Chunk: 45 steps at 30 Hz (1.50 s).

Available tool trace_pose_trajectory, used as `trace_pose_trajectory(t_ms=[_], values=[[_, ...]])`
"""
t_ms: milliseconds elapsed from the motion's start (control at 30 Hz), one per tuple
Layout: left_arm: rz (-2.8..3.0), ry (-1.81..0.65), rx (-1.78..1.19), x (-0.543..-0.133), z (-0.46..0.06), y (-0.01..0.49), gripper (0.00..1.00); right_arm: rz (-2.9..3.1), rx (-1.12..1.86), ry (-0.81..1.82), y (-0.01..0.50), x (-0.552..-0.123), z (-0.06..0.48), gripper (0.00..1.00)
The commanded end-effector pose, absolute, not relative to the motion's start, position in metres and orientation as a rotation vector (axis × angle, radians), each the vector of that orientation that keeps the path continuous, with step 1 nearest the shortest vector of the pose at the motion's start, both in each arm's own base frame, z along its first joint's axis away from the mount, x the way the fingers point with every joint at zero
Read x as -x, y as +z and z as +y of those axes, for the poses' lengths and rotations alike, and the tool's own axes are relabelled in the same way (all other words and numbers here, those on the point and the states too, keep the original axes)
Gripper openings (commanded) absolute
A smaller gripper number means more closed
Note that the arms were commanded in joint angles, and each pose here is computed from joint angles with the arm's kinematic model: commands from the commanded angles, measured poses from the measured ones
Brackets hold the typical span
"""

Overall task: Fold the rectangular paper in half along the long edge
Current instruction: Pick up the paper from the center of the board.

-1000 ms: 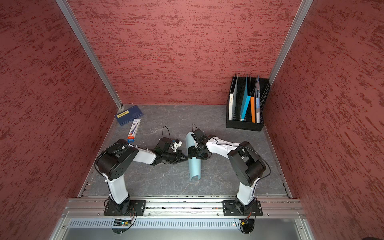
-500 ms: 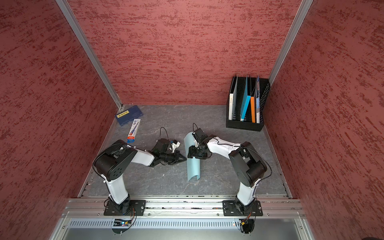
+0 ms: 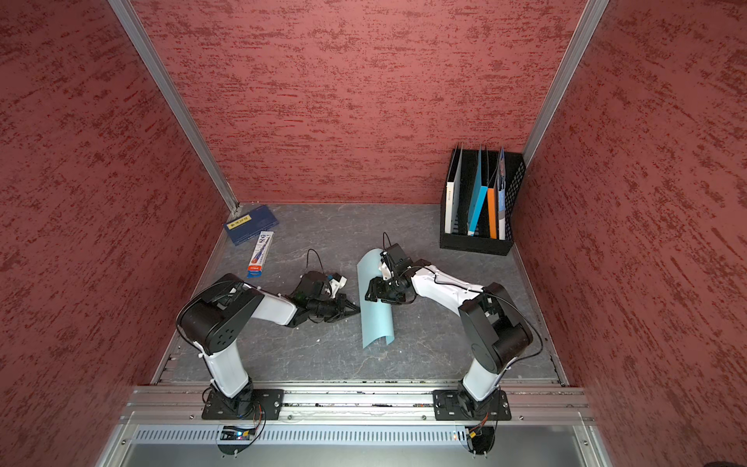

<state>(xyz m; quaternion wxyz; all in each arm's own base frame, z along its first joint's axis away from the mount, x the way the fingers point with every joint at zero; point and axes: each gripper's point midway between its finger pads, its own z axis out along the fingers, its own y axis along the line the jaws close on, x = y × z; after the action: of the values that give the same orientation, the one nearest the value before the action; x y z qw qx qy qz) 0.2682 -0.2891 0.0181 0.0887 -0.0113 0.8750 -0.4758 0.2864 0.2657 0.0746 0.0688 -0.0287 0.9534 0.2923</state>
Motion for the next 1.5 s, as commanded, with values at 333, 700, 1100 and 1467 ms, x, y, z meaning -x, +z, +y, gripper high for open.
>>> trace_pose_trajectory(t_ms=[333, 700, 1100, 1467], values=[[2.364, -1.447, 0.049, -0.290, -0.260, 0.119, 0.04, 2.569, 0.114, 1.357, 0.177, -0.294, 0.287, 0.62], [2.096, -1.465, 0.062, -0.285, -0.210, 0.240, 0.02, 2.296, 0.171, 1.668, 0.269, -0.293, 0.298, 0.61], [2.158, -1.356, 0.187, -0.288, -0.196, 0.219, 0.03, 2.405, 0.076, 1.621, 0.207, -0.290, 0.292, 0.53], [2.103, -1.230, 0.412, -0.275, -0.159, 0.256, 0.03, 2.274, 0.020, 1.751, 0.226, -0.300, 0.295, 0.52]])
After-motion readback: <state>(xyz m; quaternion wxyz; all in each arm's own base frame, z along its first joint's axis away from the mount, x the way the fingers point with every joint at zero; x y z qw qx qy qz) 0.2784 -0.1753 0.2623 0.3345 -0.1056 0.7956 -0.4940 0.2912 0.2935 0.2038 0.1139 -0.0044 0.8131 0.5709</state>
